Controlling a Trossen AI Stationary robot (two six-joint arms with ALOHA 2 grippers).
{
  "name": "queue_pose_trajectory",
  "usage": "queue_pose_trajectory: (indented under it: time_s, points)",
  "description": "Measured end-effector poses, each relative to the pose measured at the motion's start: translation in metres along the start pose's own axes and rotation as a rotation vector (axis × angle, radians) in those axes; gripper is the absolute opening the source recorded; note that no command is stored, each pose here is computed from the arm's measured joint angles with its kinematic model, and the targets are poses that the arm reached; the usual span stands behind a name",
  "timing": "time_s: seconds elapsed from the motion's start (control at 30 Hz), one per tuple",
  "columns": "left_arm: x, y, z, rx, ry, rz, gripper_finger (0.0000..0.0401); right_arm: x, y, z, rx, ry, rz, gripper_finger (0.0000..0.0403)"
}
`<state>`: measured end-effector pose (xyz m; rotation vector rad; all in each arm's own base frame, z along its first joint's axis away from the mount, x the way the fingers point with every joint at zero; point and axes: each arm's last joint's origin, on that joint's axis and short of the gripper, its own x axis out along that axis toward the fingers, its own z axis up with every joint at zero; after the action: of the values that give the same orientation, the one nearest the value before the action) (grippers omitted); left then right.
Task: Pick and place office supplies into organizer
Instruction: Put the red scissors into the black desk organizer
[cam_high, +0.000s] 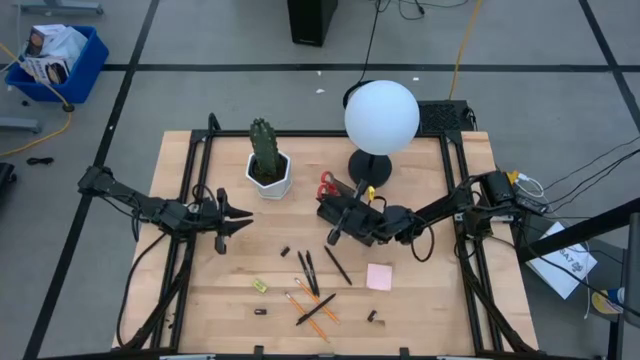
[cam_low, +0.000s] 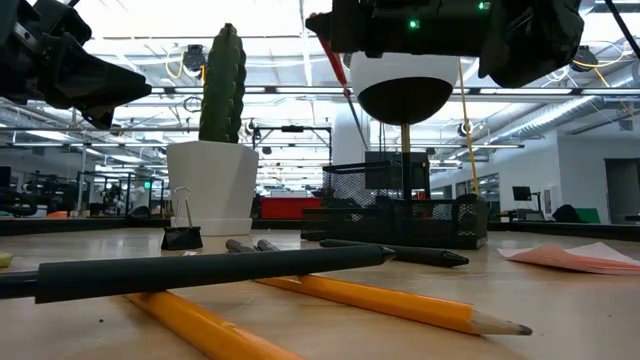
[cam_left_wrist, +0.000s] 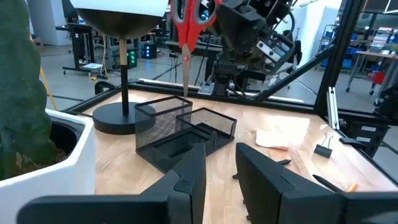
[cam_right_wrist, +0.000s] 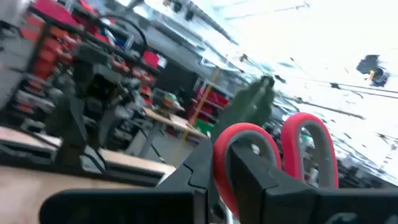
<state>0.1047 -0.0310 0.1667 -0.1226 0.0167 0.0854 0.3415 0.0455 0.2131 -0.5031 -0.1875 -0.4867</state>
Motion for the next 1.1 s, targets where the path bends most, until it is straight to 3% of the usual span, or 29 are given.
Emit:
queue_pose_trajectory:
  time_s: [0.43,0.67,1.1]
  points:
    - [0.000,0.000,0.000,-0.005,0.003,0.001,0.0093,0.006,-0.022,-0.033,0.027,0.106,-0.042,0.0029]
    - [0.000,0.000,0.000,-0.006,0.003,0.001,0.0093,0.004,-0.033,-0.050,0.152,0.133,-0.030,0.0036]
    - [0.000,0.000,0.000,-0.007,0.004,0.001,0.0093,0.001,-0.031,-0.059,0.198,0.199,-0.008,0.0057]
